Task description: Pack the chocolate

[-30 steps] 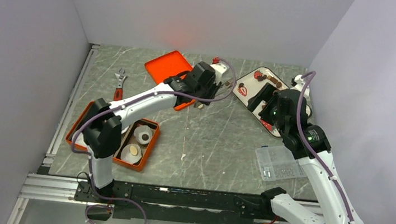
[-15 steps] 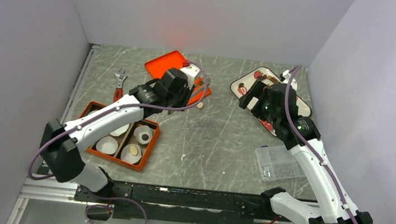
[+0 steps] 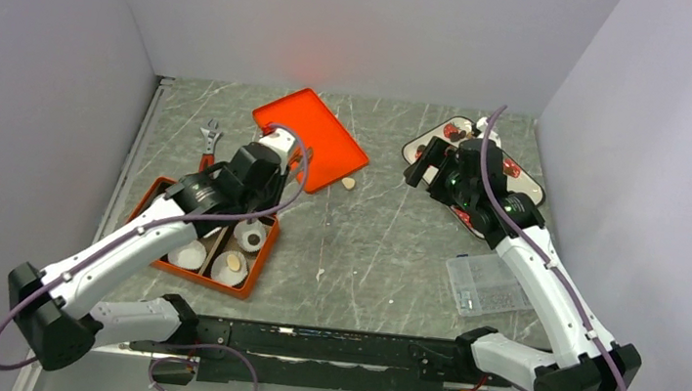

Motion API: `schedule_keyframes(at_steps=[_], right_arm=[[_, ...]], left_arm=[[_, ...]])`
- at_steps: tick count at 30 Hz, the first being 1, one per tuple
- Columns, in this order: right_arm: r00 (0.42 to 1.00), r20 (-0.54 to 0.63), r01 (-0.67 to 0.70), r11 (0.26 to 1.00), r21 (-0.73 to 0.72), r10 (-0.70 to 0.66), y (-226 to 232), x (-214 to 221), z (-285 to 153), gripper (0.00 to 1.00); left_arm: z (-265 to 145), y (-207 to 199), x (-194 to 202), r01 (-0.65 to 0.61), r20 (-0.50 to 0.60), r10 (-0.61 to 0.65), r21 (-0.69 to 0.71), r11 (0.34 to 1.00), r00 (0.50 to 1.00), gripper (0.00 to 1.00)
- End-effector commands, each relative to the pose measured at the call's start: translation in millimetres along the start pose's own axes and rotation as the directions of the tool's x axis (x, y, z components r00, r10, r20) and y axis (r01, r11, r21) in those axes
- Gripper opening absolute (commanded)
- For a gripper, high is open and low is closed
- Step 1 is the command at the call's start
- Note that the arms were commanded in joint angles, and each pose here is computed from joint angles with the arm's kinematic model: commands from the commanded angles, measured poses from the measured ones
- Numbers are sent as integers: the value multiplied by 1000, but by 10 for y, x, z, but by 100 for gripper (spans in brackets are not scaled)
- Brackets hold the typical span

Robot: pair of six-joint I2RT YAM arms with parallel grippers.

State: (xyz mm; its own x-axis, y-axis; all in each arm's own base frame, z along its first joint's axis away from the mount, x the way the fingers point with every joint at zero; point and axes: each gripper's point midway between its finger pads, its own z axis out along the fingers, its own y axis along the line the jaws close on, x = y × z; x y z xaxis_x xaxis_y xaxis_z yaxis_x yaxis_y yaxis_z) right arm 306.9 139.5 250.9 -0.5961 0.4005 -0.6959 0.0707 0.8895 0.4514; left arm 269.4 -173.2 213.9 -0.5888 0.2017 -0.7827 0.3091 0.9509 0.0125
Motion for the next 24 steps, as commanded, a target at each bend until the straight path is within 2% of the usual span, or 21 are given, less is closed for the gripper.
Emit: schedule_keyframes(at_steps=[1, 12, 24], right_arm=[[1000, 12, 9, 998, -66, -8, 179, -33, 48, 100], [999, -38, 32, 994, -109, -36, 412, 101, 214, 100], [994, -73, 70, 985, -155, -82, 679, 218, 319, 100]], left_arm=[[-223, 228, 88, 73, 18, -72, -76, 994, 997, 36], [-611, 627, 480, 149, -31, -159, -222, 964, 987, 36], [-882, 852, 957, 230, -107, -281, -341, 912, 954, 36]])
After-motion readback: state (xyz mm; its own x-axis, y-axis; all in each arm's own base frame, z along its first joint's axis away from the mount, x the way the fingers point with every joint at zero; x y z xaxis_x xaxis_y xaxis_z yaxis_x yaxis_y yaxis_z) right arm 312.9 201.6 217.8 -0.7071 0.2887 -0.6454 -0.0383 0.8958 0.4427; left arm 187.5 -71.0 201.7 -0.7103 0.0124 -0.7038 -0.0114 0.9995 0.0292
